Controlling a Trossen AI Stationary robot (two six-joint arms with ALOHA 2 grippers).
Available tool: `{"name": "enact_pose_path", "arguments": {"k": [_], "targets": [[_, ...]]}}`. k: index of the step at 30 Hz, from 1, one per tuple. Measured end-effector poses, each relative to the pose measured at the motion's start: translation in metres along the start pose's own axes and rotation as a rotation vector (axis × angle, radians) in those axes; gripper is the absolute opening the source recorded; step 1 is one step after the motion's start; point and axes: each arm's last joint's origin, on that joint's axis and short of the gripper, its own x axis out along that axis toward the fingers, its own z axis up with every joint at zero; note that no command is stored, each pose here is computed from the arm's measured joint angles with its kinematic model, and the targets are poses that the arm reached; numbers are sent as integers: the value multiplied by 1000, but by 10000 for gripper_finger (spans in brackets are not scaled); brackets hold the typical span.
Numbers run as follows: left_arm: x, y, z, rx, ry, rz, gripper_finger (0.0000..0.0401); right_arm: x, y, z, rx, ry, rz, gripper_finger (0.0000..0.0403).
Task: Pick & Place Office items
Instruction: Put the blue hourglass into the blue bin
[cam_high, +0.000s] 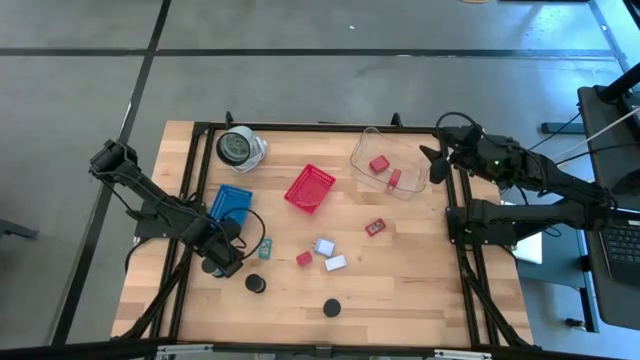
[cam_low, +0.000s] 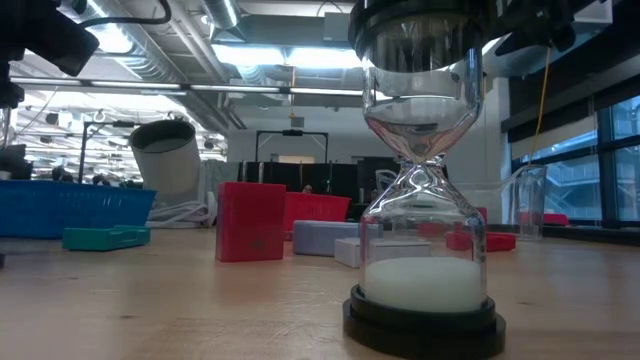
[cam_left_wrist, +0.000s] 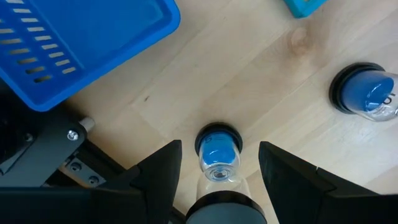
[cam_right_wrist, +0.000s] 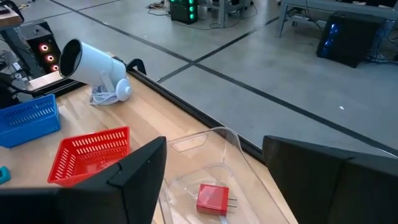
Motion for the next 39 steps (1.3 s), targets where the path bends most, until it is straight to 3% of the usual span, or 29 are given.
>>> {"name": "enact_pose_path", "arguments": {"k": [4,10,14,29,39], "targets": [[-2,3,-1,-56,12,8,226,0,0,0,0,0,0,270],[-17,6,-11,-76,48,-48,297,0,0,0,-1,0,0,270],[-17,6,-22,-101,98,-33,322,0,0,0,-2,0,0,270],[-12,2,-30,-145,33,-15,327,0,0,0,-2,1,-1,270],[4,-8,-32,-129,67,79,327,0,0,0,-1,1,-1,270]]}}
